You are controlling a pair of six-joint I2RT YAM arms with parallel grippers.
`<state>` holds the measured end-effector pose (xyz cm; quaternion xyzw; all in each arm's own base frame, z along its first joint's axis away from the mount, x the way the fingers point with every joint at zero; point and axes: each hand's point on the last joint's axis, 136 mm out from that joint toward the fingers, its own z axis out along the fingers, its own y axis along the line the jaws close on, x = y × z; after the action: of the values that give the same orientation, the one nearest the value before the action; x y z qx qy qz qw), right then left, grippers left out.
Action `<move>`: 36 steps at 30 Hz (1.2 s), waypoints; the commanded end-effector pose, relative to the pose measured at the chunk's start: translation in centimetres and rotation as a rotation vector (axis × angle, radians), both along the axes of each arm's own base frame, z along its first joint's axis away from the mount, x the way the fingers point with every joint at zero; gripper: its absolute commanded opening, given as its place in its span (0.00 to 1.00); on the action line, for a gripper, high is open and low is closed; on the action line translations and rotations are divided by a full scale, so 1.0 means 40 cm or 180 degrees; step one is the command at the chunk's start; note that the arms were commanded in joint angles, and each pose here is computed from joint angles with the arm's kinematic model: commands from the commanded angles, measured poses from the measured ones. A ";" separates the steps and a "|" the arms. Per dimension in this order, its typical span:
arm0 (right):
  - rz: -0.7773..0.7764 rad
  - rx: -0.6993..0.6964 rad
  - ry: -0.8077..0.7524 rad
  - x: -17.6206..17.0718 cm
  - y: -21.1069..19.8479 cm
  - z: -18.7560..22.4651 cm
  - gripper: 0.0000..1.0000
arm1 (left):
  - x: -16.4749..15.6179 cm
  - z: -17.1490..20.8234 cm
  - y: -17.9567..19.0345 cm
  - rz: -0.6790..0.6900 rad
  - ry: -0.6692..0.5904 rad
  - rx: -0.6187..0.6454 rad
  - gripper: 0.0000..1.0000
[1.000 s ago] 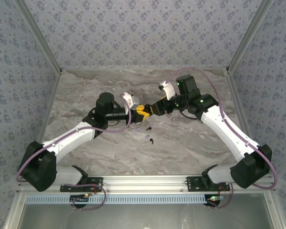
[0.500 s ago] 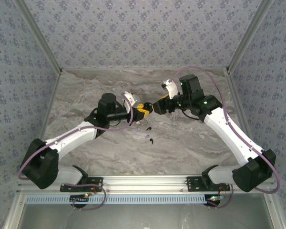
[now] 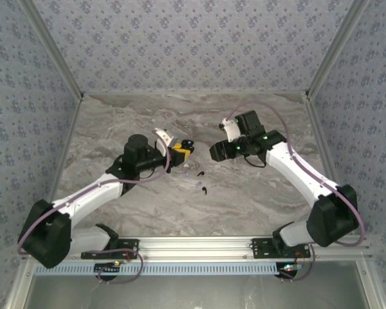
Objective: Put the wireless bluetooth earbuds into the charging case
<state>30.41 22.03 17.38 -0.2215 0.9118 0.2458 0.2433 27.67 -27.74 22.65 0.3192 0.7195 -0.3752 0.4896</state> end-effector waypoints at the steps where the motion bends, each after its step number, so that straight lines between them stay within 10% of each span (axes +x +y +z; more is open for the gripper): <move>1: -0.0092 -0.0042 0.0313 -0.020 0.010 -0.071 0.66 | -0.011 0.031 0.032 0.0175 -0.0052 -0.0079 0.15; 36: -0.0053 -0.0531 0.1083 -0.016 0.160 -0.339 0.21 | -0.105 0.028 0.092 0.0308 -0.0080 -0.0044 0.15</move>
<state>29.81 28.15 4.08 -0.1835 0.9568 0.2127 0.0751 23.63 -24.16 23.14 0.2878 0.7312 -0.3509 0.5093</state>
